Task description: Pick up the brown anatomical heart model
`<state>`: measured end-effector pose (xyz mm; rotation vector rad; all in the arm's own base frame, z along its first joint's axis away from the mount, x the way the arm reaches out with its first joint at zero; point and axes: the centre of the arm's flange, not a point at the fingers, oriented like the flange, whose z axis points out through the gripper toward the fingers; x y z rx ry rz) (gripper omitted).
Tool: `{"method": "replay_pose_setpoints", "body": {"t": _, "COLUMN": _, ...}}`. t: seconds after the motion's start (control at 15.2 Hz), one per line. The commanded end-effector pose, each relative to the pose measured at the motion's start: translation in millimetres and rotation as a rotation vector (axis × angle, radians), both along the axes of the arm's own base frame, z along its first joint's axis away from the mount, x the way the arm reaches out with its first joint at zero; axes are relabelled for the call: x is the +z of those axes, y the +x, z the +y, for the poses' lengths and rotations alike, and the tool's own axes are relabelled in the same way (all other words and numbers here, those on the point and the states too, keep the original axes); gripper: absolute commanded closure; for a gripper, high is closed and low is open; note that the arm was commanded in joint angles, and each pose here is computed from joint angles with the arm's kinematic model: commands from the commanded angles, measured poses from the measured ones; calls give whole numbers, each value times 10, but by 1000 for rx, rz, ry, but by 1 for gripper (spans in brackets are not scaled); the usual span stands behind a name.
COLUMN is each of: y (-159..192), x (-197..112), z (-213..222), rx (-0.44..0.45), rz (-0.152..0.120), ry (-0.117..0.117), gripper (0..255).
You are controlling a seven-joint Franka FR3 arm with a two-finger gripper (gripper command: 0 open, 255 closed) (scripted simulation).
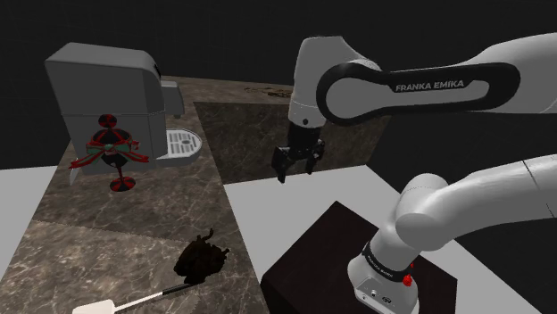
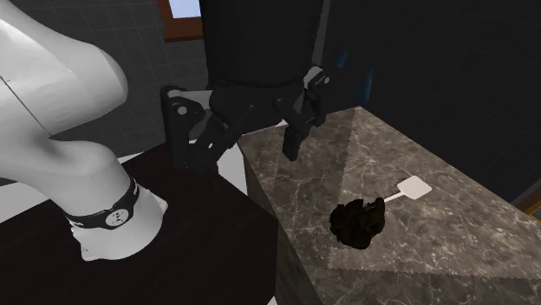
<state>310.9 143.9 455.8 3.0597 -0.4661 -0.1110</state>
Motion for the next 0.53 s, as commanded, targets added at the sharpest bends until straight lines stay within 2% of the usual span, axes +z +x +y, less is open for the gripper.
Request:
{"method": "replay_pose_setpoints", "body": {"t": 0.0, "y": 76, "x": -169, "z": 192, "rx": -54, "rz": -8, "ry": -2, "gripper": 0}}
{"method": "replay_pose_setpoints", "body": {"t": 0.46, "y": 318, "x": -734, "z": 870, "rx": -228, "rz": -31, "ry": -13, "gripper": 0}}
